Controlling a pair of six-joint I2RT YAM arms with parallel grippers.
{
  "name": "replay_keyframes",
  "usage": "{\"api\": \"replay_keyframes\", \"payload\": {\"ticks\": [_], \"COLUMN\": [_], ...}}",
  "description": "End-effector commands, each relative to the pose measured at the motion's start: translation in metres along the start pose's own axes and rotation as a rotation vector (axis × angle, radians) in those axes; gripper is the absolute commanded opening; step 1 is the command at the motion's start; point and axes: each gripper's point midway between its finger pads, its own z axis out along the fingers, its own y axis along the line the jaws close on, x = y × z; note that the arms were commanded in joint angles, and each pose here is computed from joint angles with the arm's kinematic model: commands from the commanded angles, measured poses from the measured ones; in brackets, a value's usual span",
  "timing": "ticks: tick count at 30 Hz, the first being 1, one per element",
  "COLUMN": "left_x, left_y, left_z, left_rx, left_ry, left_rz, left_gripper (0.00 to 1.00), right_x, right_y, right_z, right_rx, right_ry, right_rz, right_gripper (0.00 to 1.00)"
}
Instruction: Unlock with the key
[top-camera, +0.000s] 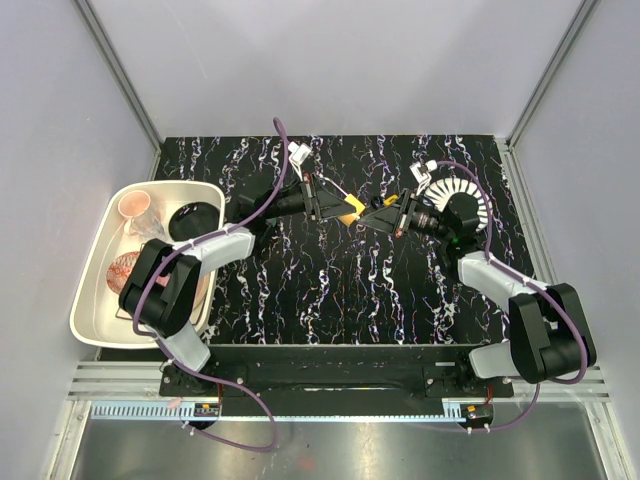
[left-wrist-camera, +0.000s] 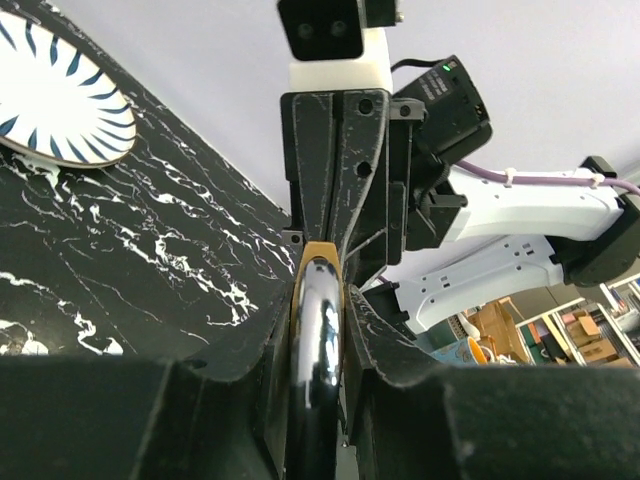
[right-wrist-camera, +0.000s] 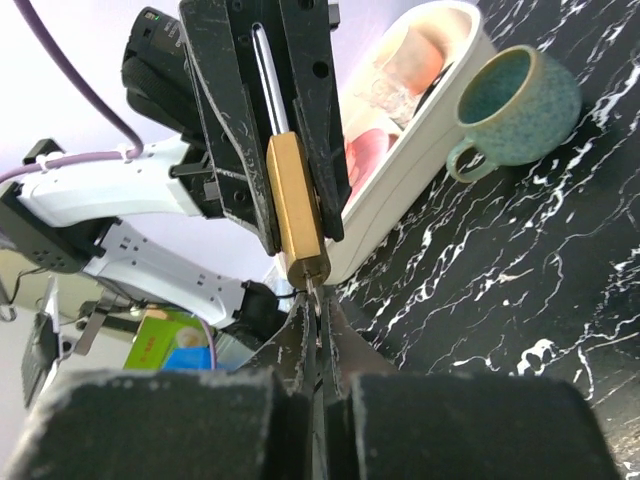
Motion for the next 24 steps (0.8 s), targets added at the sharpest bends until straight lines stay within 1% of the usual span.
{"api": "replay_keyframes", "payload": {"ticks": [1,6,11,19,24], "left_x": [-0.002,-0.001,-0.002,0.005,0.01], "left_y": [-0.016,-0.025,-0.03,-0.03,-0.04], "left_z": [0.007,0.007,0.006,0.01,0.013], "left_rx": [0.01,0.055,0.065,0.067,0.115], "left_ry": [0.027,0.026,0.025,0.046,0.063], "left_rz": [0.021,0.044,0.057,0.03,0.05], "left_gripper": [0.0,0.0,0.0,0.0,0.0], "right_x": [-0.038,-0.037,-0.036,-0.04,-0.043], "right_y": [0.01,0.009,0.008,-0.007,0.0], "right_z": [0.0,0.001,0.002,0.001,0.004], "right_rx": [0.043,0.035,0.038,0.105,0.063], "right_ry": [-0.163,-0.154,-0.15,-0.174,-0.167], "right_rz": [-0.15,-0.147,-0.151,-0.166,-0.141], "right_gripper": [0.0,0.0,0.0,0.0,0.0]}}
